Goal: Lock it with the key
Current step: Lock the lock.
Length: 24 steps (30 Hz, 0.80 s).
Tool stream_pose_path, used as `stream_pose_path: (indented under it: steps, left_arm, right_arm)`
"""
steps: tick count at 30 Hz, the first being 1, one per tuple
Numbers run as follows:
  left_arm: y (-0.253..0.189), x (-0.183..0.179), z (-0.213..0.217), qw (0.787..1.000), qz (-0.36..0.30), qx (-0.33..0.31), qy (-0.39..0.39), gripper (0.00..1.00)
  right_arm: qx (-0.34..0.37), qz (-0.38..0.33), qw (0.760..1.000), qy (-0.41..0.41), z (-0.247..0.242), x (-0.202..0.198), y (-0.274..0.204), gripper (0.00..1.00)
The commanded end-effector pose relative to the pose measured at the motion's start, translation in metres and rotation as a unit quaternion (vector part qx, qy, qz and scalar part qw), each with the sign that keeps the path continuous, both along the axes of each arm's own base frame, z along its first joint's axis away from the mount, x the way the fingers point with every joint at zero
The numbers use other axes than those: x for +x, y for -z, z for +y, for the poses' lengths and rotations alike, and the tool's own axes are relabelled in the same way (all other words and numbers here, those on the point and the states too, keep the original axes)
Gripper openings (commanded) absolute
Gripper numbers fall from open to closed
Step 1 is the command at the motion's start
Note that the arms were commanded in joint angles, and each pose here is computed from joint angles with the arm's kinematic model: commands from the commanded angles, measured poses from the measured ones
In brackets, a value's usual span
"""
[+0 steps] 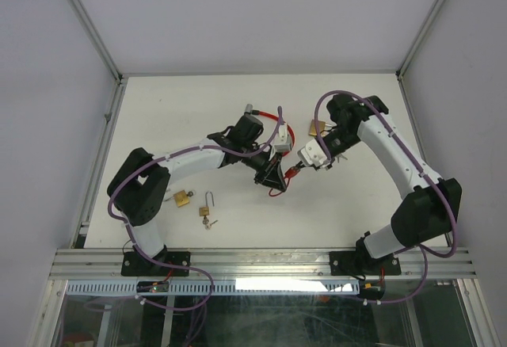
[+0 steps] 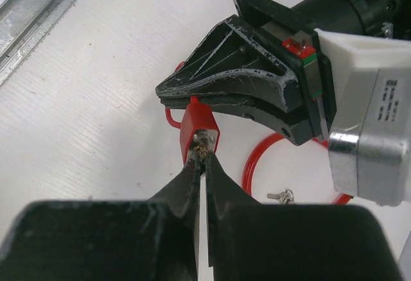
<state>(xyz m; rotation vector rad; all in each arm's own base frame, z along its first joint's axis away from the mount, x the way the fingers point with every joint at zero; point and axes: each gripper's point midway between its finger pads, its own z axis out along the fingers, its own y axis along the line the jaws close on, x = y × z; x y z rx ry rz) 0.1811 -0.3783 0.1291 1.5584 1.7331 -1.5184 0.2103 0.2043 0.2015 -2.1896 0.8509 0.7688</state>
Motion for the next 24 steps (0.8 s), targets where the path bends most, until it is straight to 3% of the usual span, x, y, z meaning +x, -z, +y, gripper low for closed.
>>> stream_pose_path:
  steps: [1, 7, 10, 12, 14, 17, 24]
  left_arm:
    - [0.017, -0.002, 0.009, 0.999, 0.009, 0.037, -0.006, 0.0]
    - [0.019, 0.017, 0.007, 0.995, -0.049, 0.07, -0.057, 0.0]
    - [0.013, 0.038, 0.007, 0.985, -0.11, 0.075, -0.112, 0.0]
    - [0.004, 0.051, 0.009, 0.975, -0.152, 0.061, -0.148, 0.0]
    - [-0.011, 0.058, 0.01, 0.967, -0.187, 0.034, -0.17, 0.0]
    - [-0.029, 0.052, 0.011, 0.964, -0.21, -0.012, -0.165, 0.0]
    - [-0.025, 0.016, 0.005, 0.987, -0.137, -0.042, -0.077, 0.0]
  right_arm:
    - [0.036, -0.126, 0.991, -0.039, -0.008, 0.021, -0.032, 0.0]
    - [0.053, -0.042, 0.998, -0.002, 0.01, 0.011, -0.023, 0.0]
    - [0.049, 0.053, 0.992, 0.107, 0.021, 0.019, -0.025, 0.0]
    - [0.045, 0.077, 0.983, 0.161, 0.022, 0.028, -0.024, 0.0]
    - [0.037, 0.085, 0.979, 0.181, 0.018, 0.027, -0.017, 0.0]
    - [0.022, 0.065, 0.987, 0.148, 0.009, 0.009, 0.005, 0.0]
    - [0.037, -0.023, 0.993, 0.114, 0.001, 0.005, 0.011, 0.0]
